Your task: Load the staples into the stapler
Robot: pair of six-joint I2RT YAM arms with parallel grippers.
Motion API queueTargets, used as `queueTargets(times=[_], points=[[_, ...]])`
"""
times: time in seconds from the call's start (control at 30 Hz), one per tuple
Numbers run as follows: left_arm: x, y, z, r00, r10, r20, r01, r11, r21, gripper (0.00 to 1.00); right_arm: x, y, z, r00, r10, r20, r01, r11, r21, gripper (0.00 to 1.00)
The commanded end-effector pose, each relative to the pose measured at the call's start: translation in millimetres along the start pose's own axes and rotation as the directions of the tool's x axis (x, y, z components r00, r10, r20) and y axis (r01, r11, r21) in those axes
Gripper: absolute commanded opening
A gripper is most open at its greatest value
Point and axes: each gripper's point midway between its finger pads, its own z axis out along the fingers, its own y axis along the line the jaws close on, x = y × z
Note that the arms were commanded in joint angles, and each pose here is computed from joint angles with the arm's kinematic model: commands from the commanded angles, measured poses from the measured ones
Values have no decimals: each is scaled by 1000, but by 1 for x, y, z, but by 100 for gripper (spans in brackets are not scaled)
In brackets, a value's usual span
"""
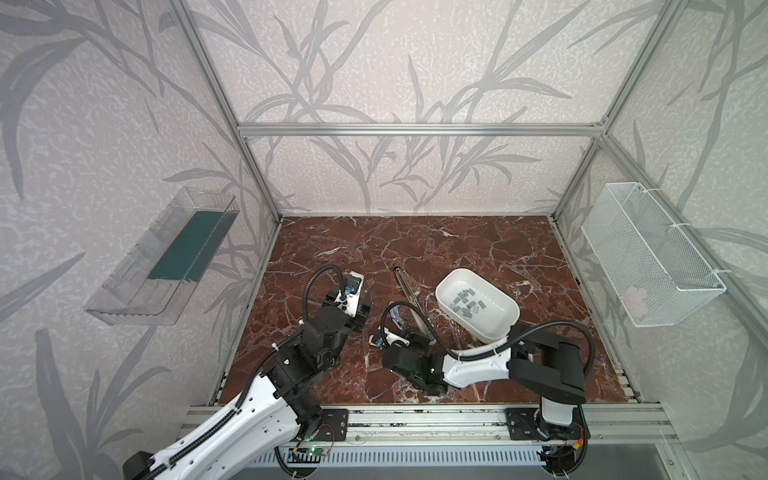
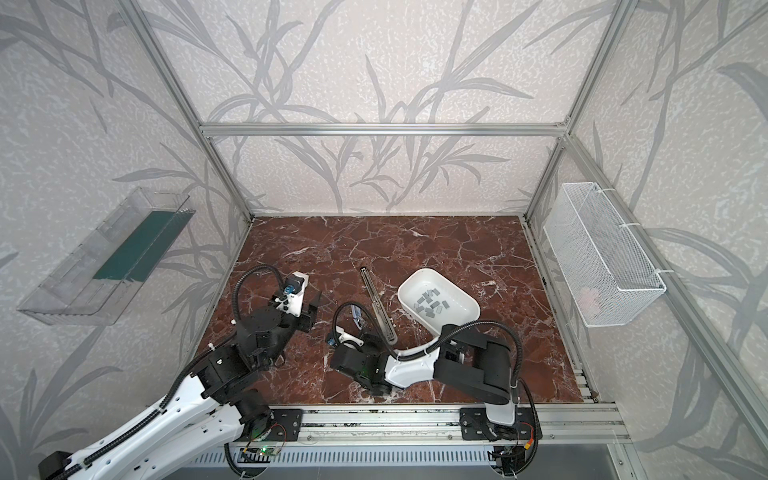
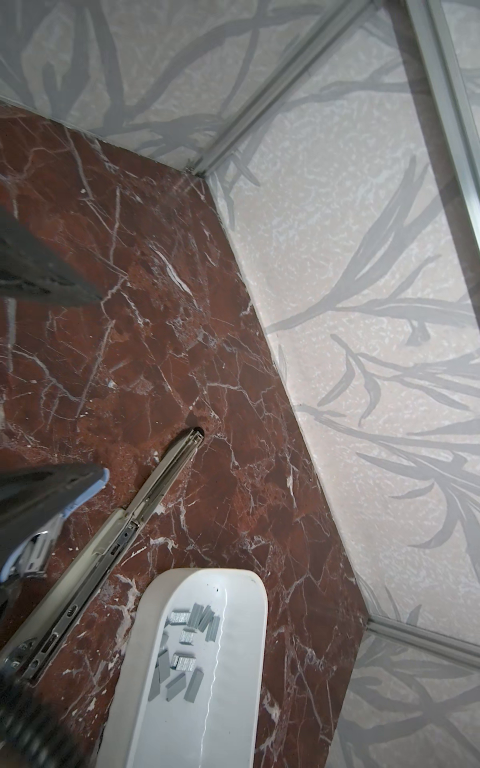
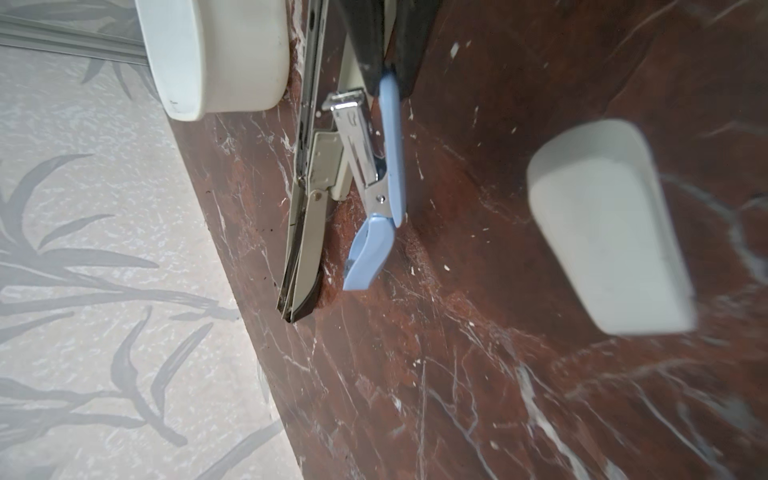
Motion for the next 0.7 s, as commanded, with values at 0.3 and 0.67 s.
queueTargets(times=[0.3, 0.67], points=[[19, 16, -30, 973, -221, 63, 220, 975, 24, 64, 22, -3, 29, 979, -102, -176, 119, 989, 90, 0], [15, 11, -26, 976, -211, 50, 209, 977, 37, 65, 29, 13, 25, 969, -209, -133, 217, 975, 47, 21]])
